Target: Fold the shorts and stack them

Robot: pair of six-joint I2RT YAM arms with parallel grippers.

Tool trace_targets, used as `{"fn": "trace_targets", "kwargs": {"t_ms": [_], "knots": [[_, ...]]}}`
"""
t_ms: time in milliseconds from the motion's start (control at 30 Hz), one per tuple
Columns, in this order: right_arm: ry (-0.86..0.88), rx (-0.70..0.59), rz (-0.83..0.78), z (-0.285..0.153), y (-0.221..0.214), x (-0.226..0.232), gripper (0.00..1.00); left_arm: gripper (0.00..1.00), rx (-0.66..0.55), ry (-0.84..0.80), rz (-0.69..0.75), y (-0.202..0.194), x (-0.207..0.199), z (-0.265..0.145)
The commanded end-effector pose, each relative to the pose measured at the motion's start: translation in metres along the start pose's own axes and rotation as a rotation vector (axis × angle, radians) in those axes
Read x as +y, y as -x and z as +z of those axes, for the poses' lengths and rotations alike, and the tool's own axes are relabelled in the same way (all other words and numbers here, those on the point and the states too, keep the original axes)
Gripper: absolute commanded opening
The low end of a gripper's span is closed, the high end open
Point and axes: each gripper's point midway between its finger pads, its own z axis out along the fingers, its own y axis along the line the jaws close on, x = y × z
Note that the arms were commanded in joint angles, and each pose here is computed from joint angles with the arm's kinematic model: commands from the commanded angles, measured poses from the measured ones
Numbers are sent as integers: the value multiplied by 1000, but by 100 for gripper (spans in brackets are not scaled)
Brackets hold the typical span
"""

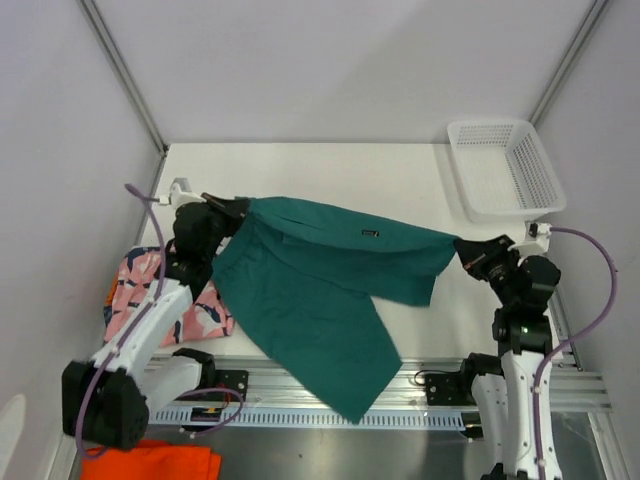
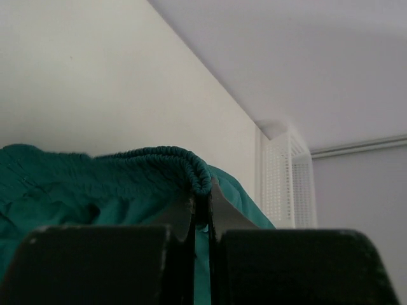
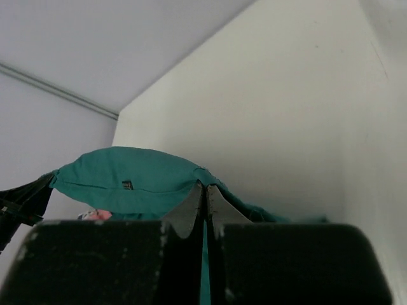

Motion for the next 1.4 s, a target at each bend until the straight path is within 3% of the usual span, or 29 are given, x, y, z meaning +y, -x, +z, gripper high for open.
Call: {"fn": "trace_targets", "kwargs": {"t_ms": [0,100,267,300,333,400,433,467,533,567,600,633,767,900,1100,1133,1167,1367], "knots": [[8,-100,2,31,17,-17,0,0,-150,-152,-40,27,-32,34],[-16,-81,10,64,14,-40,0,0,-126,-143,-38,16,-28,81],[-6,-136,-28,118,52,-45,0,0,-115,-149,-40,10,-31,144],[-9,-137,-28,130,57,-47,0,0,-151,-194,-40,27,-56,156],[-33,-109,-17,153,52,-65,0,0,-129,-153,-34,15,-40,176],[18,-149,-39,184,82,-53,0,0,-149,-159,-36,22,-48,198],[1,-94,-17,211,68,-75,0,0,-147,-150,-35,22,-48,216],[59,-123,-37,230,90,-59,0,0,-148,-144,-32,21,-46,226],[99,-107,-22,259,96,-60,1,3,-147,-145,-23,26,-52,241],[68,-51,12,279,80,-82,24,43,-156,-169,-23,36,-69,255],[66,-49,16,291,93,-76,82,70,-134,-141,-20,37,-64,261],[39,-47,22,296,93,-80,98,96,-79,-60,-10,26,-47,265],[8,-27,-56,280,95,-59,100,99,-79,-6,30,47,-55,244],[37,132,-137,250,54,-25,100,99,-33,87,43,53,-49,206],[20,420,-333,184,-68,9,98,99,194,300,60,21,11,162],[21,411,-357,170,-71,17,97,99,242,316,50,14,20,154],[6,472,-363,155,-96,8,92,99,282,367,36,5,48,147],[66,589,-536,86,-172,32,77,99,351,439,56,-9,94,120]]}}
